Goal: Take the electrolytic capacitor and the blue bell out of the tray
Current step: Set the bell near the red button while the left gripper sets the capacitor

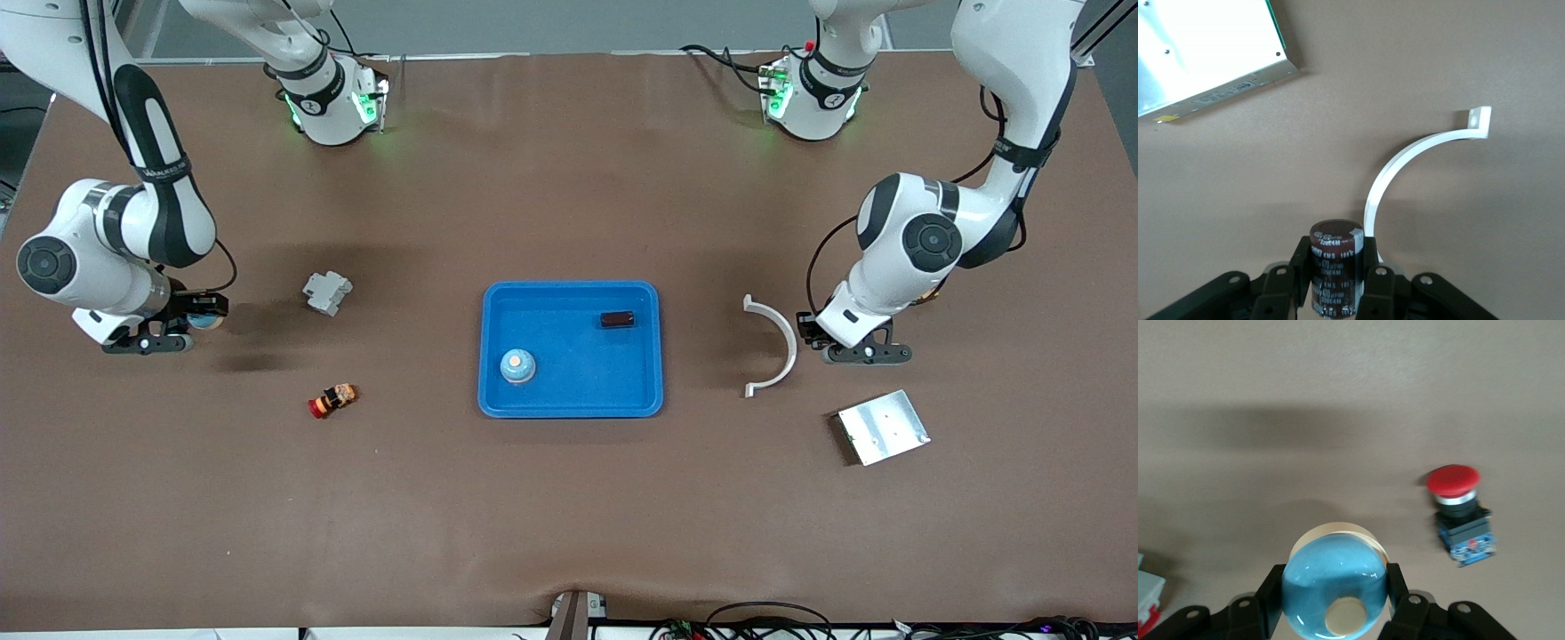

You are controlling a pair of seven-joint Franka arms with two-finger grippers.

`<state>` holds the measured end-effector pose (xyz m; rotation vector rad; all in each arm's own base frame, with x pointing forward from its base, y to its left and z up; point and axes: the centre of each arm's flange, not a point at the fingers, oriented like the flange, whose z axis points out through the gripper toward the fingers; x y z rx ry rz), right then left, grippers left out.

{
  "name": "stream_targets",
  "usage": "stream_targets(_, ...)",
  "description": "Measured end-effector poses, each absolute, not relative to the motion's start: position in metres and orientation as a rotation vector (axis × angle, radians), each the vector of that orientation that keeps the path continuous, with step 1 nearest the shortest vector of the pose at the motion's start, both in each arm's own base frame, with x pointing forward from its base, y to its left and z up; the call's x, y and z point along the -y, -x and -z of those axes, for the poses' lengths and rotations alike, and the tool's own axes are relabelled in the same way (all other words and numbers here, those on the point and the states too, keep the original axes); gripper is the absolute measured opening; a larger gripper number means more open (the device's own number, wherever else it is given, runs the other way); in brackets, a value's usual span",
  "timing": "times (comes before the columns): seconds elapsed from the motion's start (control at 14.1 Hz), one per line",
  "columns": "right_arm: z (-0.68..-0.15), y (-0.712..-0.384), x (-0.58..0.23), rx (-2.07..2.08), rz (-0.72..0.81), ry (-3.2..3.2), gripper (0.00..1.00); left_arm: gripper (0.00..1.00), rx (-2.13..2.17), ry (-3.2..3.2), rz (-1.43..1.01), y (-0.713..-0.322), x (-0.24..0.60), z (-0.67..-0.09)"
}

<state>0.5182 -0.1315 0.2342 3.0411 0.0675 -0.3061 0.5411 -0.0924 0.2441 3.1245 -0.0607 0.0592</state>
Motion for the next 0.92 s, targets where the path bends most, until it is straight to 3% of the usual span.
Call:
stream_targets(0.49,-0.198,-0.511,0.127,-0.074,0.398,-3.03,0.65,0.33,0.16,-3.089,-0.053,-0.537,0.071,-0.203)
stream_targets(0.57,-0.195,-0.511,0.126,-0.075,0.406,-3.029,0.69,0.33,0.17,-3.088,-0.062,-0.537,0.07,-0.199)
stream_targets(0.78,-0.196,-0.513,0.126,-0.066,0.402,-3.034,0.97,0.33,0.193,-3.091,-0.085,-0.538,0.059,-0.188)
stream_targets(0.92,-0.204,-0.521,0.124,-0.028,0.422,-3.059,1.0,0.33,0.194,-3.086,-0.102,-0.538,0.051,-0.181)
